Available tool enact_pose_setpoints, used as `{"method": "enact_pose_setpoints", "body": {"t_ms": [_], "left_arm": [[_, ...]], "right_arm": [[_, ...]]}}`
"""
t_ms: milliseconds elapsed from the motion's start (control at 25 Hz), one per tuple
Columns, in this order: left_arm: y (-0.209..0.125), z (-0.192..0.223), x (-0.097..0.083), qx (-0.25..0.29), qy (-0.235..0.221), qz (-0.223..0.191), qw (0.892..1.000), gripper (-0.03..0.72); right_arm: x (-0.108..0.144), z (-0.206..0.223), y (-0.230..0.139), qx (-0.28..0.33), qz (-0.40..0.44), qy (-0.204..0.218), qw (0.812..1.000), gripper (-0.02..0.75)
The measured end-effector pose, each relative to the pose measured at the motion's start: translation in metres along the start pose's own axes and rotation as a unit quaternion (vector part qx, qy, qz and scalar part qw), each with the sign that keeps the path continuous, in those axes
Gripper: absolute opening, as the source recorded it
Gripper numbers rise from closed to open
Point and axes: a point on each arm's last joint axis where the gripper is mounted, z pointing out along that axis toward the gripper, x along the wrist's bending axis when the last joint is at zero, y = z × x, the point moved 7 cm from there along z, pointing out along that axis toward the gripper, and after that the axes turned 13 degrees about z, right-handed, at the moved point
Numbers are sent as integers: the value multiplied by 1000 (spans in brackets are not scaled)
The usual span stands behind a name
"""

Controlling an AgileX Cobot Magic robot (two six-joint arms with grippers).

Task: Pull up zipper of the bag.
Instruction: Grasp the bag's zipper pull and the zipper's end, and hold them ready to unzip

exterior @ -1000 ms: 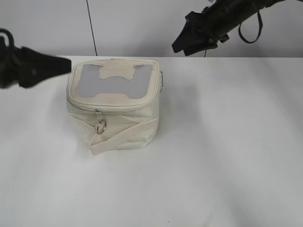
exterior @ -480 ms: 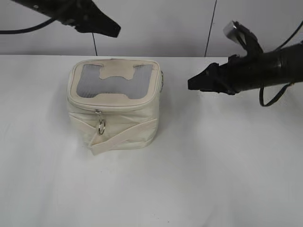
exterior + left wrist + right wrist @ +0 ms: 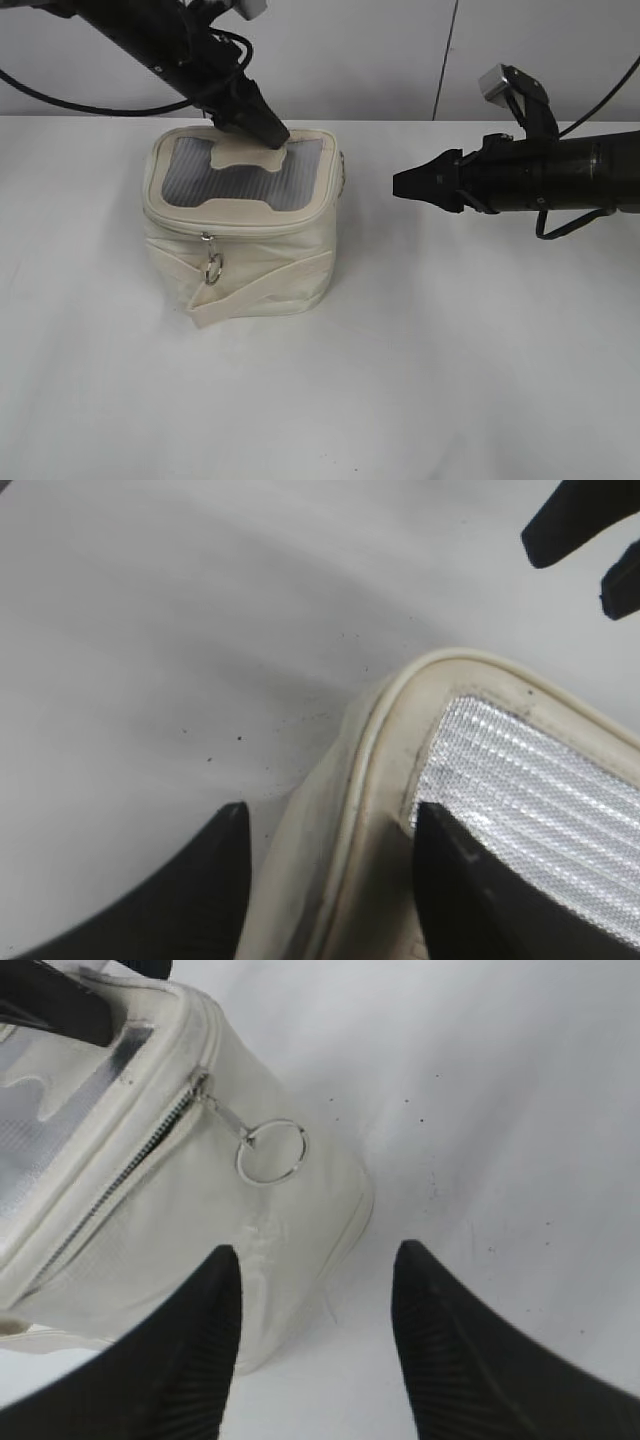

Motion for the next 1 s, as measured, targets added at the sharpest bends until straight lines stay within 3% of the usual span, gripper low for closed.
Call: {"method": "enact_pose_setpoints", "body": {"t_ms": [200, 240, 360, 440, 720, 1000], "left_arm": [[-4, 3, -1, 10, -9, -9, 1000, 373], [-6, 3, -1, 13, -9, -14, 1000, 333], [-7, 5, -3, 22, -12, -13, 1000, 112], [-7, 5, -3, 24, -13, -12, 1000, 48], [-6, 4, -3, 23, -10, -12, 1000, 48], [-6, 4, -3, 23, -11, -13, 1000, 48]], "right_arm": [[0, 0, 0, 0, -17, 1, 1000, 393], [0, 0, 0, 0, -24, 1, 1000, 393], [0, 0, 0, -1, -53, 1, 999, 393], [0, 0, 0, -1, -83, 1, 997, 393], [8, 8, -5, 8, -208, 11, 978, 394], [9, 37, -4, 19, -221, 25, 975, 394]]}}
